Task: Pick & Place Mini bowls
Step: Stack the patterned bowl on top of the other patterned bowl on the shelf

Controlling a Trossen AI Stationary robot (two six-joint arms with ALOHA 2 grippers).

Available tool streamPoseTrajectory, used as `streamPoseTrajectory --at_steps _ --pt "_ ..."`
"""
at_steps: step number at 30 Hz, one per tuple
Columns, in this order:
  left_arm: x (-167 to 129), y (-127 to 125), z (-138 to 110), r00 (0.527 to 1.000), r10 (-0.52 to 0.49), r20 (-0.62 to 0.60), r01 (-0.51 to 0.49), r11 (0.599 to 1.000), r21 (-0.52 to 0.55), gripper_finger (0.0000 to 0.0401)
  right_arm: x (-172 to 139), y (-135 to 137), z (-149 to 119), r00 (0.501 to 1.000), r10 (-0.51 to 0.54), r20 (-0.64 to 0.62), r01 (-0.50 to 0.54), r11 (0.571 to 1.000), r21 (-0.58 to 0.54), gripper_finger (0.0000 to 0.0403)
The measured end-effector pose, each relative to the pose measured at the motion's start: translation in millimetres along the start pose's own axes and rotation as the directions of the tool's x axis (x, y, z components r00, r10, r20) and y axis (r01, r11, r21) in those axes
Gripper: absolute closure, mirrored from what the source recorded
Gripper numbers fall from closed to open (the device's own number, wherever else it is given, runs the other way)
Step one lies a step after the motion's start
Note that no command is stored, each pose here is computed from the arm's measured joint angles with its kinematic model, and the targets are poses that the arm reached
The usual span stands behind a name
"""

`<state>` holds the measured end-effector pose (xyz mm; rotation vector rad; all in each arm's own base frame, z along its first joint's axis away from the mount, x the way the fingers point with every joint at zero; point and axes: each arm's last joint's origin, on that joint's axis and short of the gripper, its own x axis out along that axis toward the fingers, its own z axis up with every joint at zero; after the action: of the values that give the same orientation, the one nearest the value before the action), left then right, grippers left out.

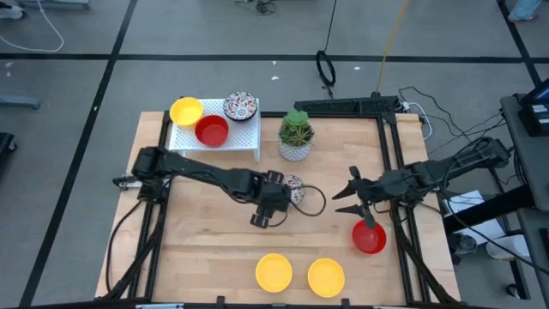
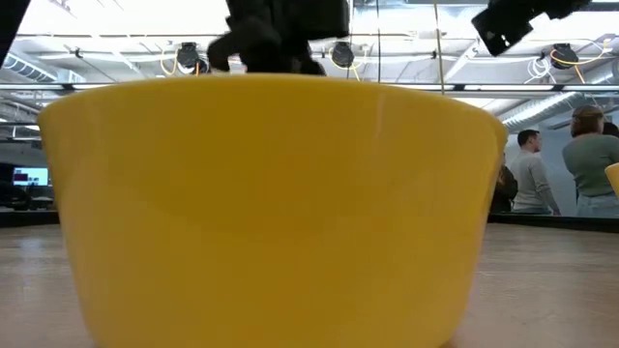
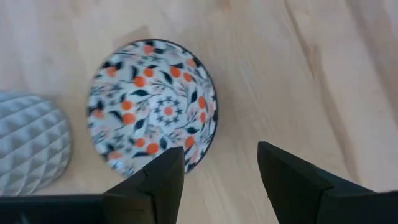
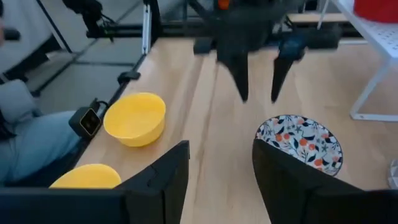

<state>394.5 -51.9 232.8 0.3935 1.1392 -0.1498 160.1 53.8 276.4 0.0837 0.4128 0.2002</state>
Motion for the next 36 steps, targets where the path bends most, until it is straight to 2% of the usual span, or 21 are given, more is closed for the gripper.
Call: streamPoseTrajectory --at_steps 5,10,13,16,20,22,28,32,36 --pt "31.5 -4.7 -0.9 0.998 -0.009 -0.059 0.011 0.999 0.030 0.0194 -4.3 -2.8 -14.0 0.997 0.013 0.071 -0.014 1.000 0.012 0.0237" --pt "55.4 -5.7 -1.9 0.994 0.054 -0.098 -0.050 0.998 0.046 0.0195 -4.8 -4.1 -20.8 0.996 0.015 0.086 -0.018 0.999 0.030 0.0238" --pt "66.1 -4.5 -4.6 0.989 0.079 -0.129 -0.070 0.995 0.070 0.0208 -5.0 -4.2 -21.4 0.996 0.015 0.084 -0.018 0.999 0.030 0.0238" --pt "71.3 -4.5 -7.0 0.984 0.089 -0.155 -0.075 0.992 0.097 0.0249 -5.0 -4.2 -21.2 0.996 0.015 0.085 -0.018 0.999 0.030 0.0237" --pt "70.7 -4.0 -7.2 0.983 0.093 -0.157 -0.077 0.991 0.105 0.0342 -5.0 -4.2 -21.3 0.996 0.015 0.084 -0.018 0.999 0.030 0.0237" --pt "67.5 -3.9 -7.5 0.983 0.093 -0.160 -0.077 0.991 0.108 0.0382 -5.0 -4.1 -21.2 0.996 0.015 0.086 -0.018 0.999 0.029 0.0239" --pt "56.7 -3.8 -5.5 0.987 0.083 -0.137 -0.069 0.992 0.107 0.0380 -5.1 -4.1 -21.1 0.996 0.015 0.087 -0.018 0.999 0.027 0.0241" --pt "28.3 1.6 -1.5 0.993 0.098 -0.072 -0.094 0.994 0.057 0.0390 -5.1 -4.1 -21.0 0.996 0.015 0.087 -0.018 0.999 0.029 0.0241" --pt "-14.8 13.8 -1.8 0.987 0.163 0.002 -0.163 0.987 0.004 0.0375 -5.1 -4.1 -21.0 0.996 0.016 0.088 -0.017 1.000 0.020 0.0243"
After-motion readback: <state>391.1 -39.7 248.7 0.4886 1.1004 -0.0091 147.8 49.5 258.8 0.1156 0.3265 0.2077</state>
